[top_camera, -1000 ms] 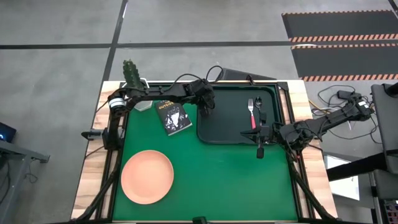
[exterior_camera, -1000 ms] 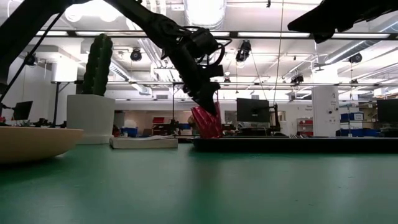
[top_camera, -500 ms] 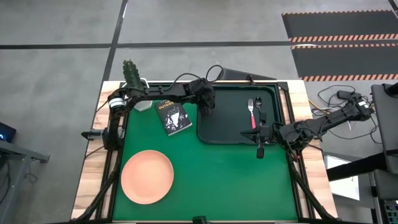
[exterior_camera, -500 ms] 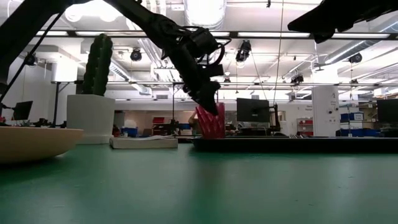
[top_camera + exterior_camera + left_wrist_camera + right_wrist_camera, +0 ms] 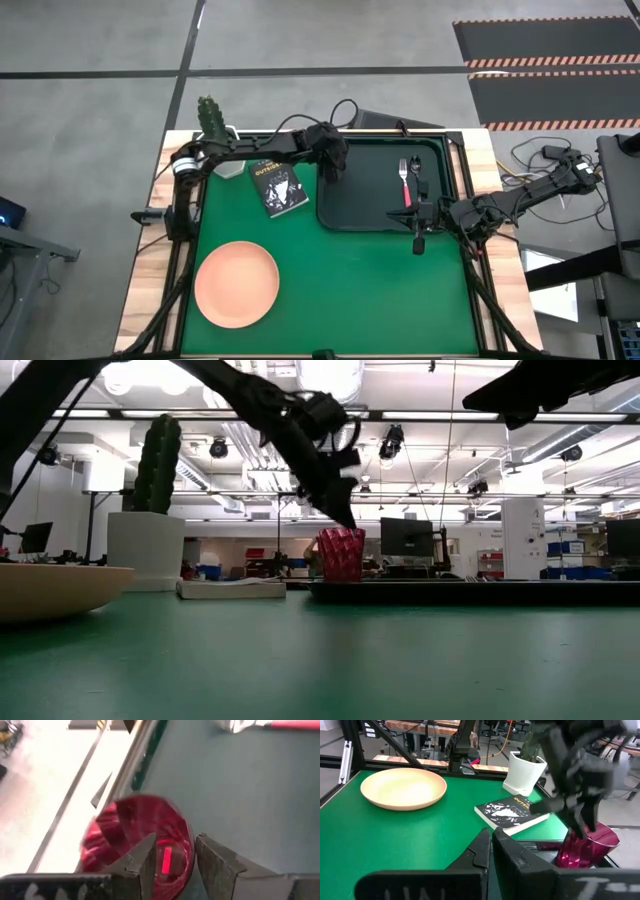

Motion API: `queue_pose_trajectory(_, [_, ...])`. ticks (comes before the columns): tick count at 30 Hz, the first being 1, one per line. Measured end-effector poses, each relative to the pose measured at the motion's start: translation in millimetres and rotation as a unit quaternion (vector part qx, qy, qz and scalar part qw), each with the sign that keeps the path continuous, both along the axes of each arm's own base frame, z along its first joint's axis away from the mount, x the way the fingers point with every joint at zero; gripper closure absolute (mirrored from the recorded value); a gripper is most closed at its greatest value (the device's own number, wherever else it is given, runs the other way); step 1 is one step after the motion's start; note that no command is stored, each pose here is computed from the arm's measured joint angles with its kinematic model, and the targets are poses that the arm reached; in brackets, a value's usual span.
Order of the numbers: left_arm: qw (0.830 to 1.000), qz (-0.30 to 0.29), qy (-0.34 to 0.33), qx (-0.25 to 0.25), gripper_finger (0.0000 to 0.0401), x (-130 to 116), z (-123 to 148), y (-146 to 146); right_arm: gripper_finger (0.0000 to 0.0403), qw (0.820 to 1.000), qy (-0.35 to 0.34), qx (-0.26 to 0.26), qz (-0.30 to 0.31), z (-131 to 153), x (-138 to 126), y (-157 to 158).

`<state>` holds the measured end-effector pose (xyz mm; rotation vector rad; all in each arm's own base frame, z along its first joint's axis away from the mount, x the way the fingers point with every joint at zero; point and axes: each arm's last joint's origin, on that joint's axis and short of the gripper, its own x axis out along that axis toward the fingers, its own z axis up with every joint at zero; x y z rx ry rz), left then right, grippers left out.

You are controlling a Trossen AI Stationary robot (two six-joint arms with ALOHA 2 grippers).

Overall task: Pick and place plate/cup/fork/spoon on tray
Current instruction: Put the orange plate on the black serving tray to the bottom of the red glass

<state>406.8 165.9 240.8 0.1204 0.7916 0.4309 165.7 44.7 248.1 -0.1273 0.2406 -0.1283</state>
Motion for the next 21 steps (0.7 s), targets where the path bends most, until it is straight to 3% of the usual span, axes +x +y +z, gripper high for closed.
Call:
queue_pose_trajectory(5, [0.999, -0.017, -0.037, 0.012, 0.0284, -6.0, 30.5, -16.9, 0.0394, 1.0, 0.0, 0.005, -0.001, -0.2, -0.1, 0.0])
queue_pose_trajectory(8, [0.998, -0.042, -0.044, 0.006, 0.0285, -7.1, 34.8, -27.6, 0.0394, 1.0, -0.001, 0.005, -0.001, -0.1, 0.0, 0.0])
queue_pose_trajectory(12, [0.995, -0.09, -0.026, -0.025, 0.0285, -8.7, 17.5, -35.2, 0.0394, 1.0, 0.0, 0.008, -0.002, -0.2, 0.0, 0.0])
queue_pose_trajectory(16, [0.995, -0.092, -0.009, -0.031, 0.0286, -13.5, -13.6, -37.2, 0.0394, 1.0, -0.001, 0.013, -0.003, -0.3, 0.0, 0.0])
queue_pose_trajectory(21, [0.997, -0.056, -0.049, 0.034, 0.0286, -19.5, -36.8, -30.6, 0.0394, 1.0, -0.002, 0.014, -0.003, -0.2, 0.0, 0.0])
